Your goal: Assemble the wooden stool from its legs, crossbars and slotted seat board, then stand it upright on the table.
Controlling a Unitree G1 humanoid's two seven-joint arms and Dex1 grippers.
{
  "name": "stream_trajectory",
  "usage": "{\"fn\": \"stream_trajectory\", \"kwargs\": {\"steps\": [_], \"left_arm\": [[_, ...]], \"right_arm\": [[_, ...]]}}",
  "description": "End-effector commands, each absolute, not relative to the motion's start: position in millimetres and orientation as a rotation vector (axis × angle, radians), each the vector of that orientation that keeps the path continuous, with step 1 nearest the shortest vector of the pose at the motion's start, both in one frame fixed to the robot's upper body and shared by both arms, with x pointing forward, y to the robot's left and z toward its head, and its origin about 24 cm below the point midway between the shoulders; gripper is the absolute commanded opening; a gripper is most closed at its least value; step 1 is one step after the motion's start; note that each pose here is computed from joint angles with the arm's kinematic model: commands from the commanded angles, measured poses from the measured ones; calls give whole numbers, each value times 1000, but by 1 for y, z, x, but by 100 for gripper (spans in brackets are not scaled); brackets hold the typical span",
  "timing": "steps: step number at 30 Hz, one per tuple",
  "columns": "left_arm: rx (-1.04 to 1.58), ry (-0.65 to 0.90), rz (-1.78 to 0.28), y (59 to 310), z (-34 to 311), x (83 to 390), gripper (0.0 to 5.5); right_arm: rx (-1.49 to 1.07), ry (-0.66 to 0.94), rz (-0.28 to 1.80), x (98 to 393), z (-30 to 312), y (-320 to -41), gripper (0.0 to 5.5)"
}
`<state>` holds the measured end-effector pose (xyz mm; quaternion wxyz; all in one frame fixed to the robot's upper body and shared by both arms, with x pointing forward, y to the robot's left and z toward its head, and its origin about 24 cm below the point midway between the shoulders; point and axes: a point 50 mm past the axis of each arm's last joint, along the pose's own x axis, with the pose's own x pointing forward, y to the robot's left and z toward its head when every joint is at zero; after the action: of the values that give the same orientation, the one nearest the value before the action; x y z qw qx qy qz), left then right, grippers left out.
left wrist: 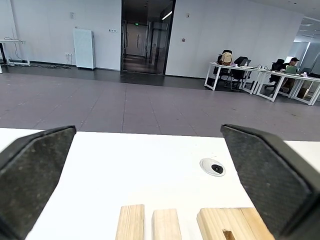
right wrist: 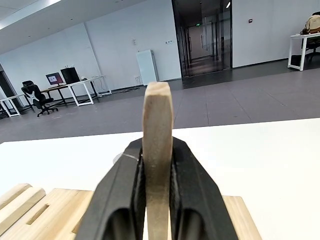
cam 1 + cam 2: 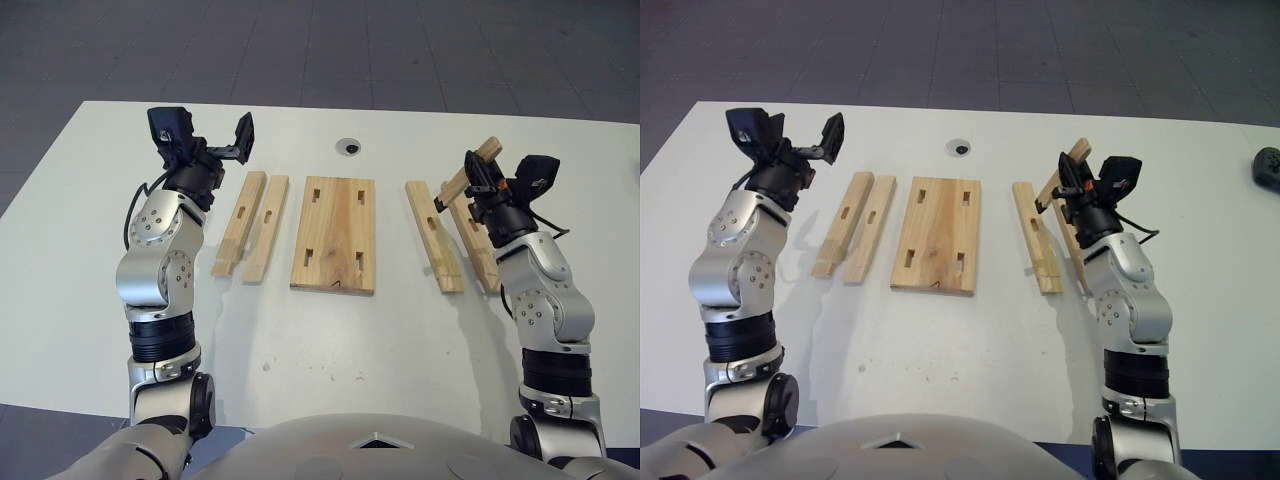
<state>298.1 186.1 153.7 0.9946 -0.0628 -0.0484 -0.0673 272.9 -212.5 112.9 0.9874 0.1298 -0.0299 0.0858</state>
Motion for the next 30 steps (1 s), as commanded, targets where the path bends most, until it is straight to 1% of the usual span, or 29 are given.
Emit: {"fn": "stream_trajectory", "kwargs": {"steps": [1, 5, 10, 14, 19, 23, 26, 30], "left_arm": [[-130, -67, -116, 185, 147, 298, 540], [-124, -47, -106, 186, 142, 297, 540], [-119, -42, -99, 187, 140, 295, 540], [-122, -36, -99, 185, 138, 294, 540], [-125, -24, -110, 182, 134, 293, 540], [-130, -16, -107, 181, 131, 291, 540], [-135, -12, -107, 180, 130, 289, 540], [-133, -10, -104, 179, 129, 289, 540]], "right_arm": [[261, -35, 182, 274, 110, -209, 43], [227, 30, 179, 266, 98, -208, 43], [198, 69, 175, 261, 89, -206, 43], [195, 65, 173, 261, 87, -205, 43], [223, -1, 179, 270, 102, -202, 43], [181, -25, 175, 272, 108, -204, 43], [166, -2, 155, 271, 101, -207, 43], [215, 60, 120, 267, 87, -209, 43]]}}
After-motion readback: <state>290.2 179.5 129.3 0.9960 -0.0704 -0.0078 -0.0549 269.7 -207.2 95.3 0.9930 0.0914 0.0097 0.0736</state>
